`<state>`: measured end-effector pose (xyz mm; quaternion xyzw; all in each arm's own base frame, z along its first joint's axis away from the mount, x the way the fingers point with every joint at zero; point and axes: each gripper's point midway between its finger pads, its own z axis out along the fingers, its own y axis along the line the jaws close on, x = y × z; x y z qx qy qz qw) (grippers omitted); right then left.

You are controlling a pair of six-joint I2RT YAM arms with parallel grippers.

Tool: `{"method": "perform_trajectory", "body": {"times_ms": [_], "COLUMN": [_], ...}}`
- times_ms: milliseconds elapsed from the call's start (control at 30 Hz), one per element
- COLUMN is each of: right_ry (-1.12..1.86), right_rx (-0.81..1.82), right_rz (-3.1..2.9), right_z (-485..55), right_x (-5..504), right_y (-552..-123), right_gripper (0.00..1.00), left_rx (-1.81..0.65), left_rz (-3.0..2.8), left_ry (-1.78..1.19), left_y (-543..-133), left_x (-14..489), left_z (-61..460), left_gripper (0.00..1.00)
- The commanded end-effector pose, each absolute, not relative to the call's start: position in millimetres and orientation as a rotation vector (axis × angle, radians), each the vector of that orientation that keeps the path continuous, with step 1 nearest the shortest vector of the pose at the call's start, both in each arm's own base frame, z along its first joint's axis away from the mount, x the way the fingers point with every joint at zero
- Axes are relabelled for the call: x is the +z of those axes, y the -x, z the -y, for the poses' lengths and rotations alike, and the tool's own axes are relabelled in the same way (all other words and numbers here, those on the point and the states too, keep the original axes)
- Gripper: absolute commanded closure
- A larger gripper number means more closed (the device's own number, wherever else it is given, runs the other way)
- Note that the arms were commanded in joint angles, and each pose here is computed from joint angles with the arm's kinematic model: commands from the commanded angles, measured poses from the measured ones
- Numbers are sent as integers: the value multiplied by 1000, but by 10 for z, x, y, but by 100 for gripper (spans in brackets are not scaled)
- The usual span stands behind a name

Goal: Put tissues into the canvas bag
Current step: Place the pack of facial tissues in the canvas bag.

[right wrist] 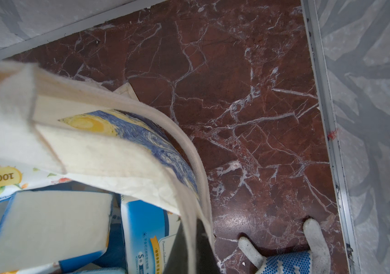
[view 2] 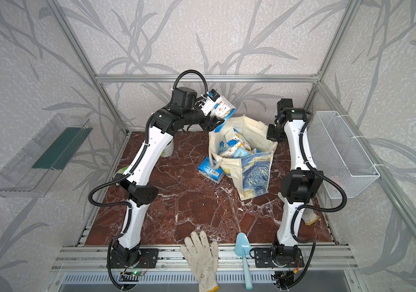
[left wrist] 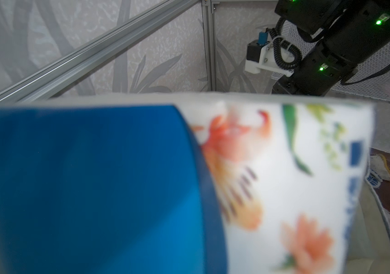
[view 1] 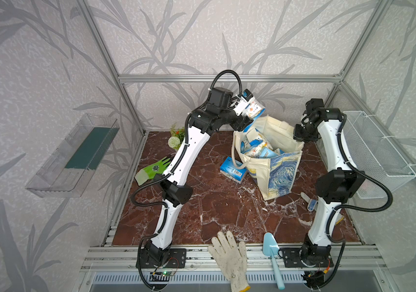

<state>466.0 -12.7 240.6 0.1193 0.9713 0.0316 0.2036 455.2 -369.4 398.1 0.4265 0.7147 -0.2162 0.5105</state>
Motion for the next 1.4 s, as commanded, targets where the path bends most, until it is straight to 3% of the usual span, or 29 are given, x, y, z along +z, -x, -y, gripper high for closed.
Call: {"method": "perform_trajectory", "body": {"times_ms": [0, 333, 500, 600, 900, 1133, 1367], "right_ry": [-335, -330, -328, -327, -330, -329, -329], "right_rx": [106, 90, 80, 82, 90, 88, 86], "right_rz": [-2745, -2740, -2734, -2737, -2735, -2729, -2724], "right_z": [92, 107, 128, 122, 113, 117, 122], "right_x": [2298, 2351, 2372, 2366, 2367, 2387, 2420], "right_y": [-4666, -4657, -4662, -4671, -4689, -4694, -4703], "right_gripper": [93, 92, 93, 92, 92, 92, 92], "left_rx": [-618, -744, -732, -719, -736, -745, -619], "left_rz": [-1677, -1745, -1777, -1786, -1774, -1758, -1750], "left_ry": [-969, -1002, -997, -990, -1026, -1035, -1032], "left_y": [-4600, -4499, -4528, -4538, -4442, -4356, -4412], "left_x": [3987, 3364, 3220, 3204, 3260, 3389, 3450], "left_z": [4032, 4709, 4750, 4742, 4740, 4722, 4607], "left_gripper": [28, 25, 20, 13, 9, 10, 26]}}
